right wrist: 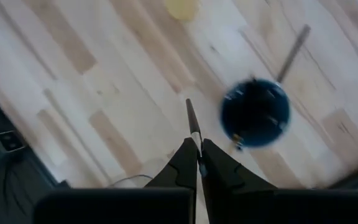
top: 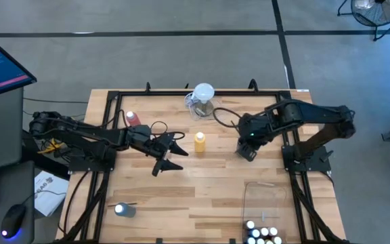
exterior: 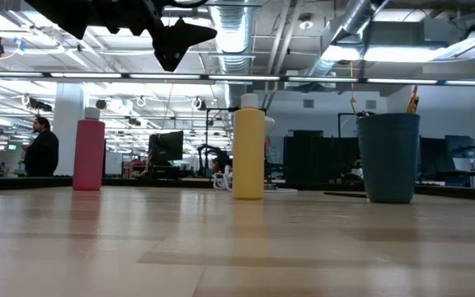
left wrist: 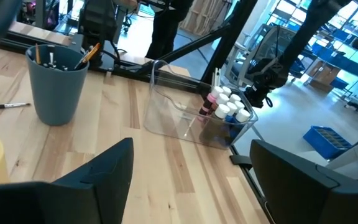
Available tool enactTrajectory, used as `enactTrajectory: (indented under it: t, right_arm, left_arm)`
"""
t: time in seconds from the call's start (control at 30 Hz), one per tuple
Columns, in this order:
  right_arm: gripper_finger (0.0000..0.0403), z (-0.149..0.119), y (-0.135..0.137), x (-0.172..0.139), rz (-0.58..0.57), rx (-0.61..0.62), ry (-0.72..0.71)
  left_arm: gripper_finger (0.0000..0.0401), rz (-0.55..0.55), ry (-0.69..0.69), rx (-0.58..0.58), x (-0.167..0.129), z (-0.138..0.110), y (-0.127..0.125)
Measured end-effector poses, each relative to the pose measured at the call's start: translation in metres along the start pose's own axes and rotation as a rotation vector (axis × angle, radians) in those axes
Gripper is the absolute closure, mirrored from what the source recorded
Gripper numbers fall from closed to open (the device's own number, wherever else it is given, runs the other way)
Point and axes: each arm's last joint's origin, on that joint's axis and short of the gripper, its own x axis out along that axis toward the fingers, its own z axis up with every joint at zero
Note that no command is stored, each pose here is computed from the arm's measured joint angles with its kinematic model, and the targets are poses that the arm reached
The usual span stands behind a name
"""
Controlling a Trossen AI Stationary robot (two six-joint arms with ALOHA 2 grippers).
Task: Pick & Place Paint Supplies
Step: Put the left black silver paintbrush into the blue cup
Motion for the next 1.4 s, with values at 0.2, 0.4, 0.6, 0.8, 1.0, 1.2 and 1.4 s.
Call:
enactTrajectory:
  t: [0.2, 0.4, 0.6, 0.8, 1.0, 1.2, 1.4]
  right_arm:
    - [0.0403, -0.016, -0.027, 0.002, -0.032, 0.076, 0.007]
    - [0.0403, -0.017, -0.039, 0.018, -0.103, 0.087, 0.034]
    - [0.0403, -0.007, -0.038, 0.044, -0.178, 0.053, 0.109]
    - [0.0403, 0.004, -0.028, 0.069, -0.255, -0.020, 0.160]
    - [0.0403, 0.009, -0.024, 0.082, -0.300, -0.051, 0.175]
    - [0.0403, 0.009, -0.021, 0.082, -0.295, -0.045, 0.150]
    - [0.0403, 0.006, -0.023, 0.088, -0.313, -0.040, 0.168]
  left_arm:
    - [0.0121, -0.002, -0.007, 0.002, 0.000, 0.001, 0.000]
    - [0.0121, -0.004, -0.014, 0.003, 0.000, 0.001, 0.000]
    - [0.0121, -0.005, -0.017, 0.004, 0.000, 0.002, 0.000]
    - [0.0121, -0.005, -0.018, 0.004, 0.000, 0.002, 0.000]
    - [0.0121, -0.006, -0.018, 0.004, 0.000, 0.002, -0.001]
    - [0.0121, -0.015, -0.014, 0.006, 0.001, 0.001, -0.003]
    - [0.0121, -0.026, -0.011, 0.007, 0.001, 0.000, -0.005]
